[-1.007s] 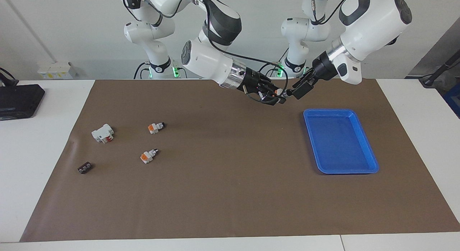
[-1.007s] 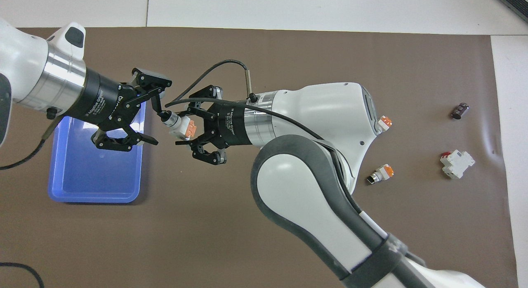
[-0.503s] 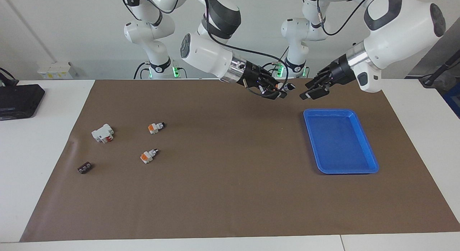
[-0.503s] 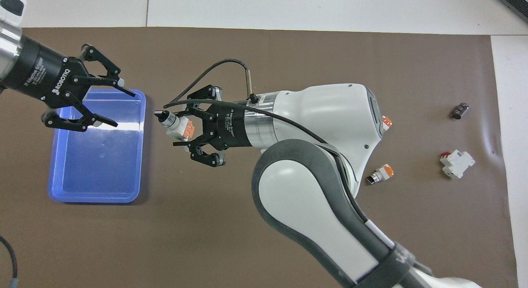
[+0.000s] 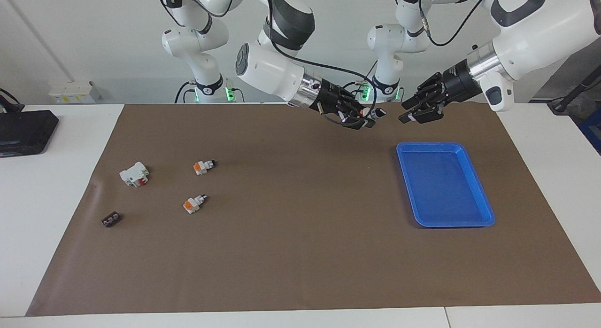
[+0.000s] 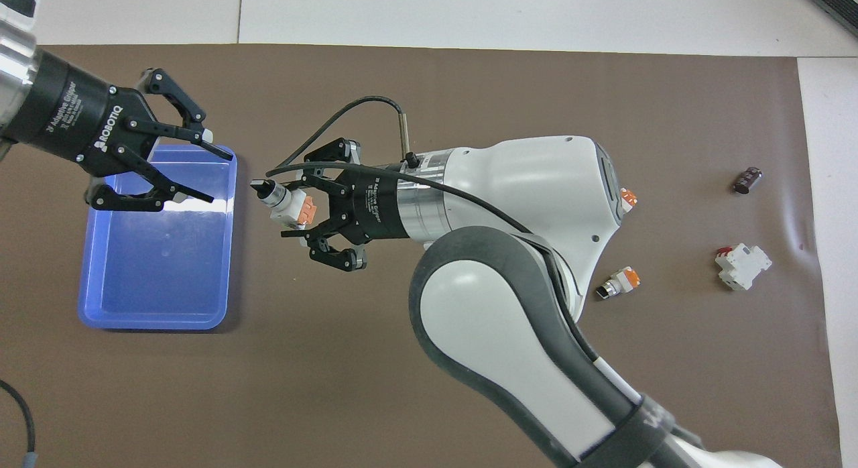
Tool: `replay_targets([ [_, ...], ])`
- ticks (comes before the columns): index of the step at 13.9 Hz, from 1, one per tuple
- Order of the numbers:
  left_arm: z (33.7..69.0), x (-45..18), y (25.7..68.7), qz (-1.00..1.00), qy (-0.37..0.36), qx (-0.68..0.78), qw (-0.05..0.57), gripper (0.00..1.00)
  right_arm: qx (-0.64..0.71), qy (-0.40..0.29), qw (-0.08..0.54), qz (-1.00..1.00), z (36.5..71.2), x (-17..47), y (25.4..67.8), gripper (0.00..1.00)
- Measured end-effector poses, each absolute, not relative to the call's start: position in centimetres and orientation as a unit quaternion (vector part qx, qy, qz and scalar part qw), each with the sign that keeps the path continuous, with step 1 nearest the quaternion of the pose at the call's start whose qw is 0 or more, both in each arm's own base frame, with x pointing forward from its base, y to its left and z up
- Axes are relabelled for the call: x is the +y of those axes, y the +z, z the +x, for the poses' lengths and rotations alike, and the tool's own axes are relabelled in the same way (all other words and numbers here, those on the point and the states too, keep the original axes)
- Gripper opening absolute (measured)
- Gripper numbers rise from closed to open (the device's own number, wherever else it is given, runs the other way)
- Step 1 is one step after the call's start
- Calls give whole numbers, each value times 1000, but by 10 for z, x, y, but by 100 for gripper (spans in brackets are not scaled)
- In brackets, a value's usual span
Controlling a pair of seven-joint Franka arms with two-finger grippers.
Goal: Turn and place switch with both arms
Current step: 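Hold the switch with the right gripper while the left gripper approaches, then grasp the switch end with the left gripper from the right gripper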
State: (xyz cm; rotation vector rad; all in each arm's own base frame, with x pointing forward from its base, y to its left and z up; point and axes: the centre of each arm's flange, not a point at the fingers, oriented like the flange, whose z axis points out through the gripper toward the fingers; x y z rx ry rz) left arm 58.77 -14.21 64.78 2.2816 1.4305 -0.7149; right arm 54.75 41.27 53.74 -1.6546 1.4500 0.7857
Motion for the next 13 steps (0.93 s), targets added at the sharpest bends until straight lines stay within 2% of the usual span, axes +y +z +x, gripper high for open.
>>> replay_targets([
  [3, 581, -166, 651, 803, -259, 510, 167, 47, 571, 309, 392, -652, 547, 413, 537, 52],
  [7, 581, -163, 663, 806, -258, 507, 162, 47, 571, 309, 392, -652, 547, 413, 537, 52],
  [13, 585, -166, 660, 811, -253, 506, 150, 48, 571, 309, 392, -652, 547, 413, 537, 52],
])
